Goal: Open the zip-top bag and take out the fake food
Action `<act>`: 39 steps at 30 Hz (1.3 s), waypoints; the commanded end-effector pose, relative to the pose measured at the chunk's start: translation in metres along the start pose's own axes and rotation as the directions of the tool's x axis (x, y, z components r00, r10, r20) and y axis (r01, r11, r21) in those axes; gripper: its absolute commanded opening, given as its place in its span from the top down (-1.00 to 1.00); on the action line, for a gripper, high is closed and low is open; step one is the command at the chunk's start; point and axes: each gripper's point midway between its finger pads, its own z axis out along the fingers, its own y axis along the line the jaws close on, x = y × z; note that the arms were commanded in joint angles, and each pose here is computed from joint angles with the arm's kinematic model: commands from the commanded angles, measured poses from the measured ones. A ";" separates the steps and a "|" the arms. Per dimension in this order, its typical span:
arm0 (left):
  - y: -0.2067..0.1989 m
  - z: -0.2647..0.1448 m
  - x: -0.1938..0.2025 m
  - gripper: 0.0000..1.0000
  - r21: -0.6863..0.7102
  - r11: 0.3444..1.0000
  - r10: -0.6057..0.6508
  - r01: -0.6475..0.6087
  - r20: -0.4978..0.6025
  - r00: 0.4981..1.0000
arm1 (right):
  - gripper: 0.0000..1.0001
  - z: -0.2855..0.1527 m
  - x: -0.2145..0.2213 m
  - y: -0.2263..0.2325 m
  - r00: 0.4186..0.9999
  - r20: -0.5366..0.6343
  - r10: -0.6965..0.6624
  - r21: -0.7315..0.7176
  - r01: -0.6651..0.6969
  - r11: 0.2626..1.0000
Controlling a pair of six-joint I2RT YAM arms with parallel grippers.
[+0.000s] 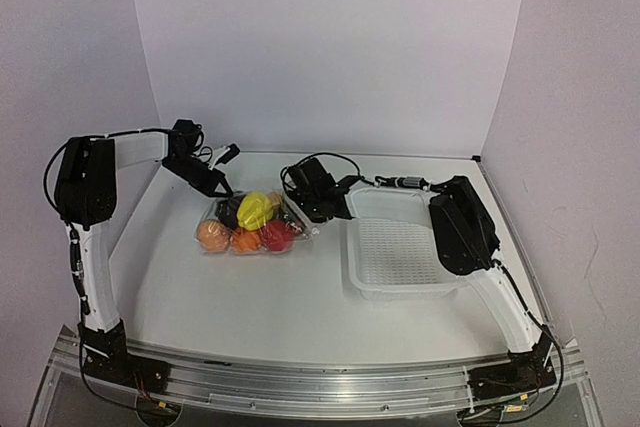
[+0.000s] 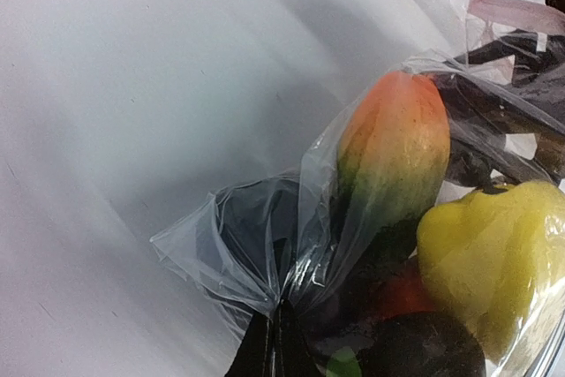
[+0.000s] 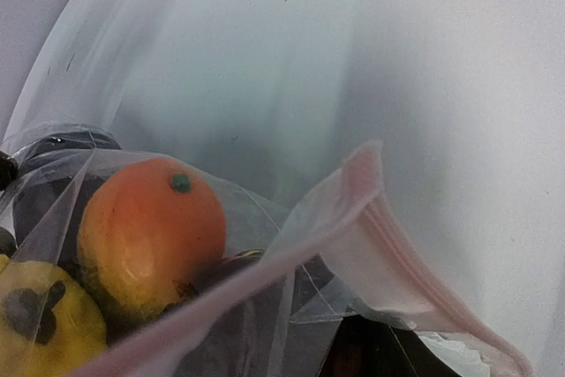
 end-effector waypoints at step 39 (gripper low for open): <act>0.006 -0.037 0.065 1.00 -0.094 0.987 -0.143 0.133 -0.112 0.983 | 0.64 -0.151 0.002 0.041 0.986 -0.135 -0.096 -0.292 0.053 0.955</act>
